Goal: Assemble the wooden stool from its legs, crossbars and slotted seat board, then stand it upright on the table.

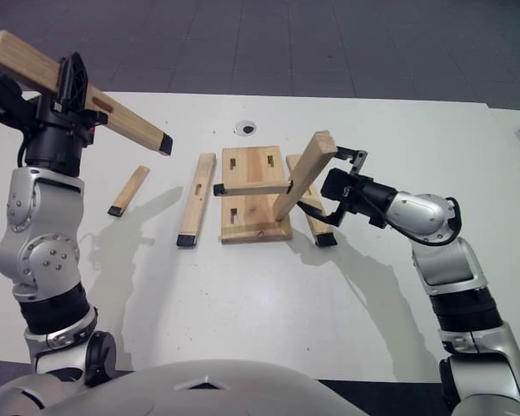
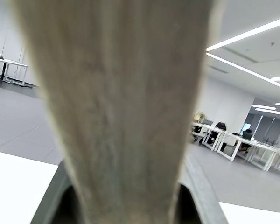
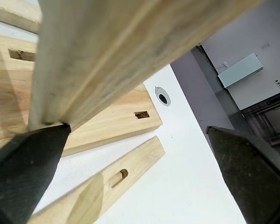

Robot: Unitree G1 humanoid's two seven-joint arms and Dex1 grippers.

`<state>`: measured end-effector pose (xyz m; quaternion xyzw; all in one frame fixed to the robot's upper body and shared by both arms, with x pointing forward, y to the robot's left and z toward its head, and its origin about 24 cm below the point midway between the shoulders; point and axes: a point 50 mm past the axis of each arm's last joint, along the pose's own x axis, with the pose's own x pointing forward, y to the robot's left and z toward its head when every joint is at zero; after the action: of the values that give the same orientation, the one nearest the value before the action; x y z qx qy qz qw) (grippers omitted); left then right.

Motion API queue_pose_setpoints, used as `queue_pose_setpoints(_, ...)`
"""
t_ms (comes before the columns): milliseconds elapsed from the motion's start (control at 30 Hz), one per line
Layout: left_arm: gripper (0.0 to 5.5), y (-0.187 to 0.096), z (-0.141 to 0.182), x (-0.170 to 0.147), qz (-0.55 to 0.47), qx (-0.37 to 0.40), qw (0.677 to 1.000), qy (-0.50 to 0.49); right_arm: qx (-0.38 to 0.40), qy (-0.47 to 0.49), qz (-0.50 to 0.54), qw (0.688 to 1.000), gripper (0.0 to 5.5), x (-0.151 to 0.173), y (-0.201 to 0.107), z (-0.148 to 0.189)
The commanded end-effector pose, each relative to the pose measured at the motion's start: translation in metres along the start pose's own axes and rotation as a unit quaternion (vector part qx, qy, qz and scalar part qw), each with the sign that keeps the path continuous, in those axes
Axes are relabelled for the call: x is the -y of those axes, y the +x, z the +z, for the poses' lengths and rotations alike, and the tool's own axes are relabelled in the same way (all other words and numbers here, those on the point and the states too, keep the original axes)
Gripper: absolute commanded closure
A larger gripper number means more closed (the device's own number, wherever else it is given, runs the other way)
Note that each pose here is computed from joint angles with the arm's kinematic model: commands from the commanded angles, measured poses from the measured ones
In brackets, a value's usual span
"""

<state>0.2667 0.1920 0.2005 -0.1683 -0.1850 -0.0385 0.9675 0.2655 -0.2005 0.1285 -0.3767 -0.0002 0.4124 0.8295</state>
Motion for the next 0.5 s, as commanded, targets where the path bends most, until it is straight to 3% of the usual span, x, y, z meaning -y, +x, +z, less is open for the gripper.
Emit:
queue_pose_setpoints(33,4.47,0.006,-0.003,0.007,-0.013,-0.006,1.0,0.004,-0.006,-0.005,-0.011,1.0,0.1,0.004,0.002,0.001)
queue_pose_setpoints(167,4.47,0.001,-0.02,0.001,0.026,-0.044,0.999,-0.003,-0.023,0.02,-0.057,0.998,0.1,0.017,-0.023,-0.009)
queue_pose_setpoints(333,4.47,-0.011,-0.034,-0.016,0.099,-0.071,0.992,-0.037,0.054,0.107,-0.198,0.973,0.1,0.053,-0.063,0.005)
queue_pose_setpoints(400,4.47,-0.014,-0.035,-0.019,0.118,-0.071,0.99,-0.039,0.161,0.167,-0.279,0.932,0.1,0.074,-0.075,0.027)
queue_pose_setpoints(500,4.47,-0.014,-0.033,-0.019,0.132,-0.062,0.988,-0.045,0.327,0.245,-0.317,0.856,0.1,0.096,-0.087,0.069)
